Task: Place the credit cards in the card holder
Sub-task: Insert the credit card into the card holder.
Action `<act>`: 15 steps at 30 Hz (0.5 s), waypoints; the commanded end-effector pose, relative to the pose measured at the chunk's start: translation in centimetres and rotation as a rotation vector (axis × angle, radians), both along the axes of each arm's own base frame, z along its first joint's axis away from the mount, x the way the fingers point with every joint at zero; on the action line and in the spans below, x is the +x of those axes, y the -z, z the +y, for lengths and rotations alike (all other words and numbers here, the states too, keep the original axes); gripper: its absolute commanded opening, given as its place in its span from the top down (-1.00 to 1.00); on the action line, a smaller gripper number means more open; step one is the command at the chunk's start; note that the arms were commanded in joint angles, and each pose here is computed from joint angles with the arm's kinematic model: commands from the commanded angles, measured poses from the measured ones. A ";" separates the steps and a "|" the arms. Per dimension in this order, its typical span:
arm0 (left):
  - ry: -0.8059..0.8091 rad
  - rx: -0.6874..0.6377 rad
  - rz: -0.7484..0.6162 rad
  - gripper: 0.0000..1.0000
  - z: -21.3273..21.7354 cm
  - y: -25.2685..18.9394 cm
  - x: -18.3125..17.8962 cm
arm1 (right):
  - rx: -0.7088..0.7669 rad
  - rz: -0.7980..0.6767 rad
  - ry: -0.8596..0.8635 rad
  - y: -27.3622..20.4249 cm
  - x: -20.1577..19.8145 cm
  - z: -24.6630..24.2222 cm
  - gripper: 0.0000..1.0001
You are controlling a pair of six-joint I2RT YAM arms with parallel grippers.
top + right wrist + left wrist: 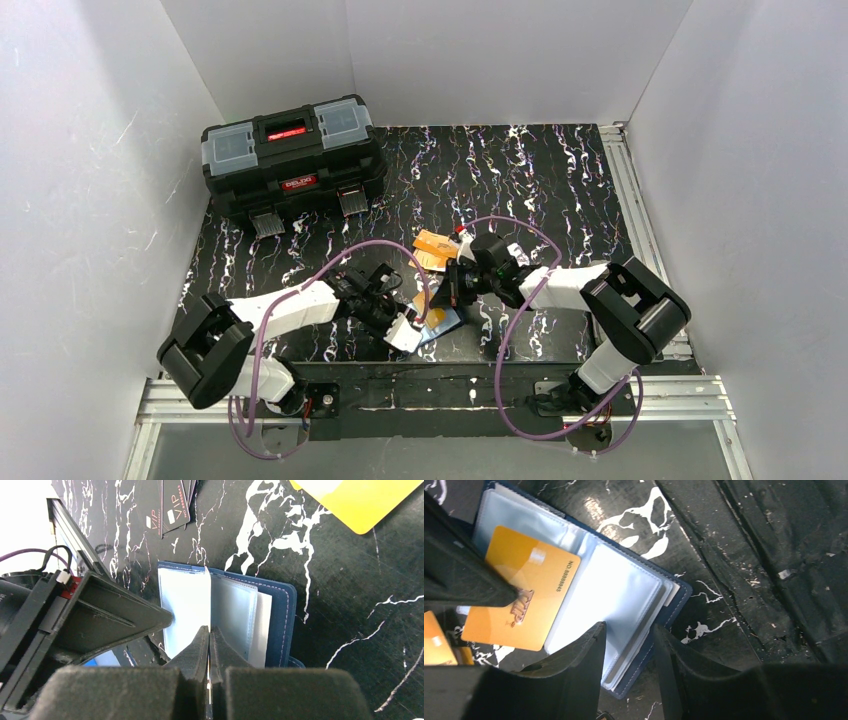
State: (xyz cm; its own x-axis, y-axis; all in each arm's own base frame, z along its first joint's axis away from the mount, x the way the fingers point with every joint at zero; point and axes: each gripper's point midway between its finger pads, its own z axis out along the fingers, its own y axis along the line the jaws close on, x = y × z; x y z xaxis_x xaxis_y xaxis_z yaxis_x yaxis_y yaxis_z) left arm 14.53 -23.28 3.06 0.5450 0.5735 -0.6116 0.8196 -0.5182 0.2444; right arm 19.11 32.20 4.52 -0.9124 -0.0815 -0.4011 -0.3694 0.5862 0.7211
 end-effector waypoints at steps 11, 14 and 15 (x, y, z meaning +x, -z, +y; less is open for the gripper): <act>0.125 0.075 -0.006 0.24 1.8 2.1 -2.0 | 0.055 -0.003 0.040 -0.6 0.3 -0.2 0.97; 0.114 0.085 -0.026 0.31 2.0 2.4 -1.6 | 0.071 0.003 0.053 -0.8 0.4 -0.2 0.97; 0.107 0.087 -0.027 0.34 2.0 2.5 -1.5 | 0.077 0.009 0.056 -0.7 0.3 -0.2 0.97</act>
